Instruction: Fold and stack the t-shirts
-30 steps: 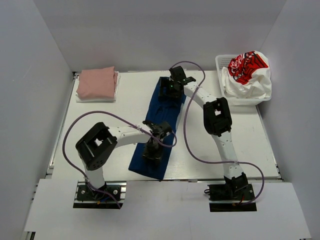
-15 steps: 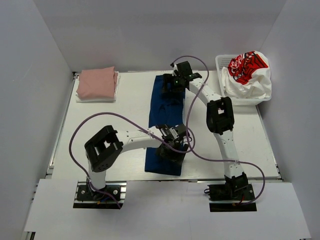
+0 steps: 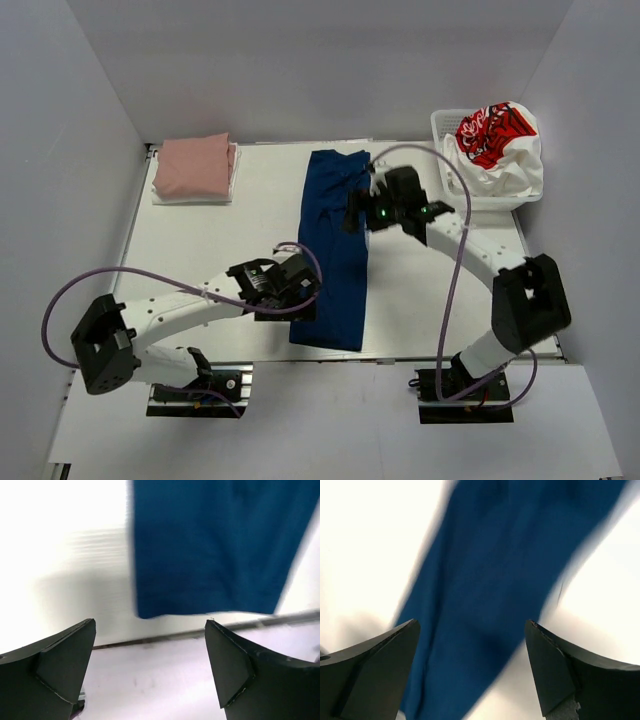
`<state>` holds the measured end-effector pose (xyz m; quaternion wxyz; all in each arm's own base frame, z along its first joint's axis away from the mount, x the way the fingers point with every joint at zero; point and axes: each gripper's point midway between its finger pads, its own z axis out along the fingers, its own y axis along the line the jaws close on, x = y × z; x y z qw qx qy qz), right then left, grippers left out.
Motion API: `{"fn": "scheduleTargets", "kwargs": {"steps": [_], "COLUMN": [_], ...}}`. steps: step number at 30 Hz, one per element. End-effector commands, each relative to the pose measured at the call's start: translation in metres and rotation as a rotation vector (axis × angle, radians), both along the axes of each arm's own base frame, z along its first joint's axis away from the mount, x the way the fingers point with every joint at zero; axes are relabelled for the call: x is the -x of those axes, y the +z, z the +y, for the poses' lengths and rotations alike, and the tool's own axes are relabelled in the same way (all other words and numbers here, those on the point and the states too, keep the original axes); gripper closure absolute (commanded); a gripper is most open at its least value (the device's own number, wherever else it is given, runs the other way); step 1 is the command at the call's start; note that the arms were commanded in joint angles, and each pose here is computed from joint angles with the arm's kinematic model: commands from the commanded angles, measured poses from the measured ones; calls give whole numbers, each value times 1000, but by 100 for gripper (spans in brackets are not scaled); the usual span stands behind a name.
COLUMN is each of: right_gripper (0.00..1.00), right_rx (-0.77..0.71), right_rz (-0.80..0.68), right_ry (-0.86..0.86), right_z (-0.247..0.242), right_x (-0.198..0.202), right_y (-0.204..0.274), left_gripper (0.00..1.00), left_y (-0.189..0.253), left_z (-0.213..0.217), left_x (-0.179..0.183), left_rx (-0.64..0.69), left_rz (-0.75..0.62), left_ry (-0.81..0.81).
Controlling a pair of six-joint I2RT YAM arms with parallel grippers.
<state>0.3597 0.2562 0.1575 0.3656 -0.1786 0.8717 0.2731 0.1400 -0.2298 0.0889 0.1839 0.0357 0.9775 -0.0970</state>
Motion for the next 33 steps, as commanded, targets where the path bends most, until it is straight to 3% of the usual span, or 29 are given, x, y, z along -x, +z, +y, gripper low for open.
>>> {"fn": "scheduleTargets", "kwargs": {"steps": [1,8,12,18,27,29,31,32,33], "right_gripper": [10,10,10,10,10,12,21,24,32], "right_rx": [36,8,-35,-76,-15,-30,-18,-15,-11], "right_rz": [228,530,613,740,797,808,828,831,830], "right_ry": [-83,16,34,79,111,134,143,139,141], "right_z": [-22,-34,-33,-20,-15,-11,-10,-10,-9], "right_x": [65,204,242,271,281,283,287,287,288], "right_y": [-58,-82,-86,-99,-124,-126,-130,-131,-132], "left_gripper": [0,1,10,19,45,56,63,72,76], "left_y": [-11,-47,-51,-66,-92,-92,-93,-91,-91], "left_z": [19,17,9,5,15,16,20,21,23], "left_x": [1,9,13,17,36,39,42,43,46], "left_rx": [34,94,130,125,67,64,50,50,55], "left_rz": [27,114,131,162,270,284,295,295,302], "left_ry": [132,58,12,-26,-43,-45,-42,-42,-45]}}
